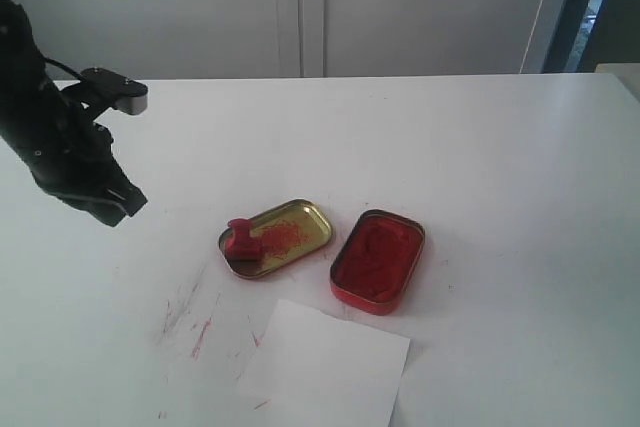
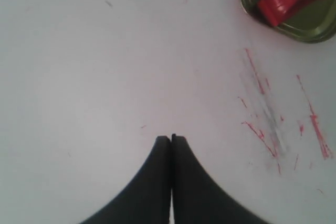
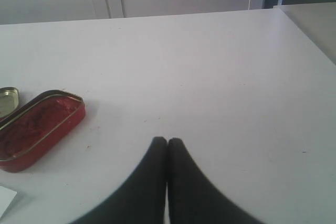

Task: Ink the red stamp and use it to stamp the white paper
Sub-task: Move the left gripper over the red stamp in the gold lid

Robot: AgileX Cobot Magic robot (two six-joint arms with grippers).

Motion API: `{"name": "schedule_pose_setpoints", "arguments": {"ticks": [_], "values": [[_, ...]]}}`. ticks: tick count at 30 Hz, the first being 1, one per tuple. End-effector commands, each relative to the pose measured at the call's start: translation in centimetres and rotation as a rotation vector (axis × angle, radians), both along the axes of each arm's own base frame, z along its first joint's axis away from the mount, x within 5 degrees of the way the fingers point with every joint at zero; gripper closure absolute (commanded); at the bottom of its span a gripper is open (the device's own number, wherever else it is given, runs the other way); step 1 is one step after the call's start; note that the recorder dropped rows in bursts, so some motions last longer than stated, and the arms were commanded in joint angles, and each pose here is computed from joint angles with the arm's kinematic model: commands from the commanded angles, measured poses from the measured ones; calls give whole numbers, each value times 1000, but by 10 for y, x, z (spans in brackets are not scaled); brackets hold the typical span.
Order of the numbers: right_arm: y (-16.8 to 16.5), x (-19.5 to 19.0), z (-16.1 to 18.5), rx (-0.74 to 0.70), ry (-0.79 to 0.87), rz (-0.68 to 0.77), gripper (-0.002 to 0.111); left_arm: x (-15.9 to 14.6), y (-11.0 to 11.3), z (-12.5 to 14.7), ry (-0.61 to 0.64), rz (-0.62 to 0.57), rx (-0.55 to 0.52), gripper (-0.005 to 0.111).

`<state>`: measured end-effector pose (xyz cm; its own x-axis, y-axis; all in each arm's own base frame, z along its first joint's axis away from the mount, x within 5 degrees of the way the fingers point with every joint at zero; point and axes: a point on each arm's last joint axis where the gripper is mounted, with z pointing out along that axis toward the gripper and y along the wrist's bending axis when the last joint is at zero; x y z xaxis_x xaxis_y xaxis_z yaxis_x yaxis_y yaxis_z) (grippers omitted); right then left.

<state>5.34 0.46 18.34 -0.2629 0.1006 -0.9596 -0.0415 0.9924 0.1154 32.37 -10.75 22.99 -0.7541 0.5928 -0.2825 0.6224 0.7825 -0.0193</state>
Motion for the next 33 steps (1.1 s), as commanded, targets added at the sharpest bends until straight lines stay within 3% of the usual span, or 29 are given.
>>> {"name": "schedule_pose_setpoints", "arguments": {"ticks": [1,7,11,16,18,24,33], "values": [[0,0,-1,-5,-7,-5,108,8,-11,4,0,-135,-35,107],[0,0,-1,-5,-7,-5,108,20,-25,9,21,-240,-126,107],[0,0,-1,-5,-7,-5,108,27,-51,12,40,-337,-117,107],[0,0,-1,-5,-7,-5,108,28,-79,14,42,-475,-66,107],[0,0,-1,-5,-7,-5,108,28,-93,18,28,-607,-28,107],[0,0,-1,-5,-7,-5,108,30,-105,21,-57,-807,32,107],[0,0,-1,-5,-7,-5,108,28,-116,20,-122,-871,131,107]]}}
